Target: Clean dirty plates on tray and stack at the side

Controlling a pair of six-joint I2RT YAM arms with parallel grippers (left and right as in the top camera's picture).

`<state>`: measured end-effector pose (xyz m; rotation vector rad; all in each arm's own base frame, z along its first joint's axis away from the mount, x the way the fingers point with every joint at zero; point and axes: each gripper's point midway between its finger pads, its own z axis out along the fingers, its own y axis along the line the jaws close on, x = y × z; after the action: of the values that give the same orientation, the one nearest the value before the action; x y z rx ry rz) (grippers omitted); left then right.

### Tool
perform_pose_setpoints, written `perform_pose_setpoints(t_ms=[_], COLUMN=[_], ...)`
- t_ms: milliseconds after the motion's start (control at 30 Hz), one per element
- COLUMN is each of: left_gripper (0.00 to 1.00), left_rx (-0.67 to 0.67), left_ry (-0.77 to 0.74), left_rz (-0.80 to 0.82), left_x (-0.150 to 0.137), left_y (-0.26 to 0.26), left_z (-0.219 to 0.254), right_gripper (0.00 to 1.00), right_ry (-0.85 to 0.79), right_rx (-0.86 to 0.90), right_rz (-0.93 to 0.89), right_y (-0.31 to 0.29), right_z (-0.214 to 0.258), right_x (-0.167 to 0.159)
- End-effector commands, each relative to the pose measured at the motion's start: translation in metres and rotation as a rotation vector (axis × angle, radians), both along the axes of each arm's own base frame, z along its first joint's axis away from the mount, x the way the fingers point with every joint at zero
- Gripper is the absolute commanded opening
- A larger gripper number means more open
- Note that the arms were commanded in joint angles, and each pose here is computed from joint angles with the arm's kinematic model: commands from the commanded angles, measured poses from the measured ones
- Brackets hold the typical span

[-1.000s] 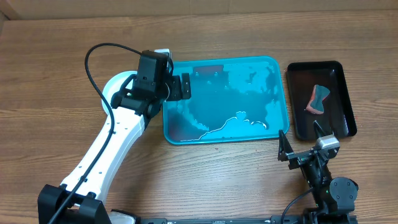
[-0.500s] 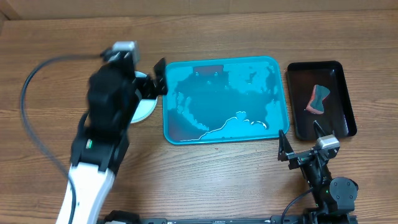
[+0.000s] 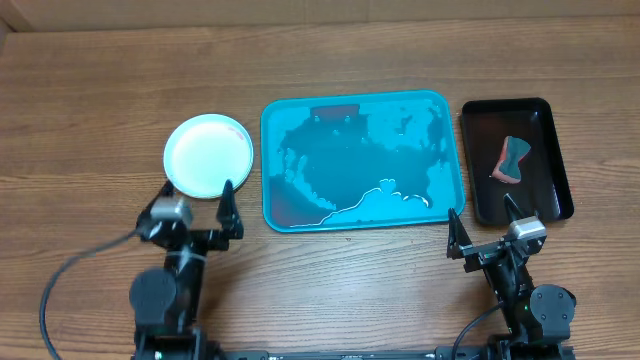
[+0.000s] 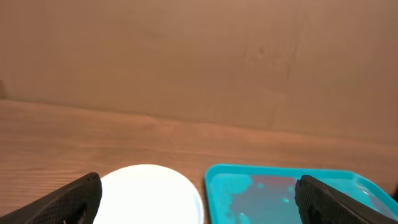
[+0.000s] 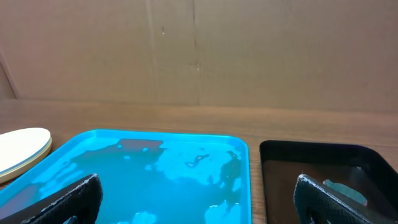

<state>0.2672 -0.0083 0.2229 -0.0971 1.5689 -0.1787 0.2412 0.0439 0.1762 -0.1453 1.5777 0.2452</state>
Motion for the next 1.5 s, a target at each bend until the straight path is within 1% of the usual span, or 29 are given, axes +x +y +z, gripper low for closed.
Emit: perform_pose_setpoints(t_ms=[0, 267, 500, 600, 733, 1467], left_gripper=[1.00, 1.00, 1.00, 1.00, 1.00, 1.00], left_rx=[0.025, 0.028, 0.049, 0.049, 0.050, 0.049], left_ry=[-0.044, -0.060, -0.057, -0.032, 0.087, 0.079], left_rz=[0.017, 0.056, 0.073, 0.073, 0.068, 0.054], left_x=[-0.009, -0.016, -0.021, -0.021, -0.021, -0.021], left_y=[0.005, 0.012, 0.014, 0.014, 0.014, 0.011], left_z=[-0.008, -0.032, -0.034, -0.040, -0.069, -0.067], right_gripper=[1.00, 1.00, 1.00, 1.00, 1.00, 1.00], right_ry=[-0.004, -0.004, -0.004, -0.004, -0.004, -0.004], right_rx=[0.005, 0.005, 0.005, 0.005, 0.005, 0.005], right_rz=[0.010, 0.010, 0.010, 0.010, 0.010, 0.010], right_y=[0.002, 0.002, 0.002, 0.002, 0.002, 0.002], right_z=[-0.001, -0.001, -0.001, -0.001, -0.001, -0.001], right_x=[0.000, 0.000, 0.000, 0.000, 0.000, 0.000])
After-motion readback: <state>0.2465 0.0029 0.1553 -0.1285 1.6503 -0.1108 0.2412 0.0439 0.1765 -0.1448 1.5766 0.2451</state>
